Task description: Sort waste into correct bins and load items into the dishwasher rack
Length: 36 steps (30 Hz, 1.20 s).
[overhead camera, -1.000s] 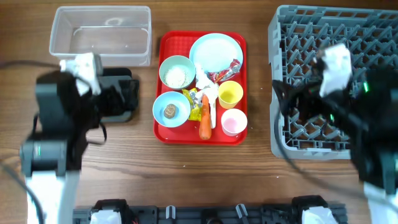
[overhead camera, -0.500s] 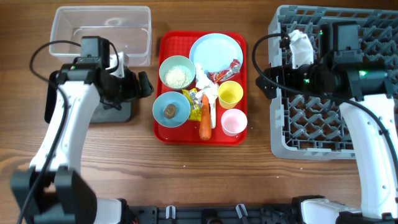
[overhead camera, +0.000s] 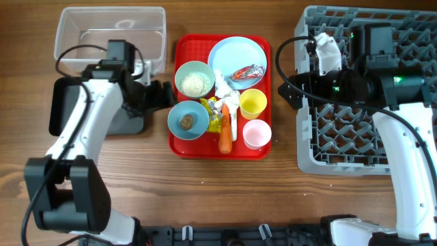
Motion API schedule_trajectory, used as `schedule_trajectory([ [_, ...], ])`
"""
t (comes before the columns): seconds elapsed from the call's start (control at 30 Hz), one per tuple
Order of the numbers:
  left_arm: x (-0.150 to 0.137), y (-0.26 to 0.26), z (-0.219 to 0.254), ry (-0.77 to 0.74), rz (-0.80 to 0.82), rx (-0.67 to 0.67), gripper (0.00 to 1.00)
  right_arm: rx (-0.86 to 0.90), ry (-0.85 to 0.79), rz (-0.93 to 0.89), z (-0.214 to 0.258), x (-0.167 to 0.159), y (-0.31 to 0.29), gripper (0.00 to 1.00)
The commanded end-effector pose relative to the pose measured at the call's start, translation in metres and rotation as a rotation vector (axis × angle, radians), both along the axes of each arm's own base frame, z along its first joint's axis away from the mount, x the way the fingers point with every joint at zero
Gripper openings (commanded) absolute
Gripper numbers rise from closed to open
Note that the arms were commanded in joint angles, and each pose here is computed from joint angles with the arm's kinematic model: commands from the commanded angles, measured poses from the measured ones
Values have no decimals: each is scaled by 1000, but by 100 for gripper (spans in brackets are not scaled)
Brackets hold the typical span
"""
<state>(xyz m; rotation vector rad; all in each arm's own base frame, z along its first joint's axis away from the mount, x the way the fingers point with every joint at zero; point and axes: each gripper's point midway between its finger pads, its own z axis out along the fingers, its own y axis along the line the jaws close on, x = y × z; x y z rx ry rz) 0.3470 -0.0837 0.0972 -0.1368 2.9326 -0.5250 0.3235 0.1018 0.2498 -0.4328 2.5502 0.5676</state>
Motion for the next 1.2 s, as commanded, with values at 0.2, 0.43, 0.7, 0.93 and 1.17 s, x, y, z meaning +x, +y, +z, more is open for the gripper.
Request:
schedule_trajectory([
  [0.2, 6, -2, -25, 3, 20, 247, 61, 25, -19, 29, 9, -1, 7, 89],
  [0.43, -2, -24, -36, 51, -28, 194, 43, 24, -16, 29, 7, -1, 7, 89],
  [0.7, -25, -76, -31, 30, -184, 196, 44, 24, -14, 29, 7, 0, 7, 89],
  [0.93, -44, -107, -41, 4, -312, 288, 49, 28, -4, 13, 6, 0, 7, 88],
  [1.17, -41, -111, -66, 24, -330, 332, 48, 27, 5, 13, 5, -1, 6, 88],
])
